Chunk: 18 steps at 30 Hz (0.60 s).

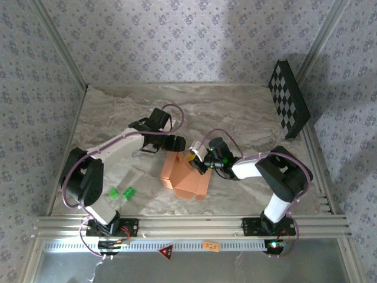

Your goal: Fold the paper box

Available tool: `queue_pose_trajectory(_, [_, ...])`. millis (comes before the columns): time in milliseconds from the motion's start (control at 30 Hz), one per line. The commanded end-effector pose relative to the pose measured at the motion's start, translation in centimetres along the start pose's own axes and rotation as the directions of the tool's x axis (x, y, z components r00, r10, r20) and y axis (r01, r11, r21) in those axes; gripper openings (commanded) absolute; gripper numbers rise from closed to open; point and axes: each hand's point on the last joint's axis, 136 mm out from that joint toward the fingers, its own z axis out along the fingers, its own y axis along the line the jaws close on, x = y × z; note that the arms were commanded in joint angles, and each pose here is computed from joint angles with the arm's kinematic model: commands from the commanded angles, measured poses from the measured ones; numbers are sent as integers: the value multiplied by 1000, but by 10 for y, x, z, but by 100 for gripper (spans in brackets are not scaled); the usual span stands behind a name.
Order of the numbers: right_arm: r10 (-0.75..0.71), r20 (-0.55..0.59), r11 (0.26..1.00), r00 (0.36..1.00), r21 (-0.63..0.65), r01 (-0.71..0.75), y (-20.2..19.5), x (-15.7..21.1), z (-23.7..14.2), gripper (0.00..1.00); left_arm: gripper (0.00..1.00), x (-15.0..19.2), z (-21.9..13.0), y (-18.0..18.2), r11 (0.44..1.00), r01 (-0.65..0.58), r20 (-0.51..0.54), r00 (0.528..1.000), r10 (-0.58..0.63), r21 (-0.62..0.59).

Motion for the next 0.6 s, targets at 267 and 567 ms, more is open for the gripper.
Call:
queue_pose_trajectory(267, [-9,36,1000,999,13,9,-2,-9,-4,9,69,10,10,-5,999,-37,-57,998,36,-16])
queue_pose_trajectory(567, [-39,104,998,994,-42,43,-6,-21,5,19,58,25,8,-11,998,-53,-80,995,55,26])
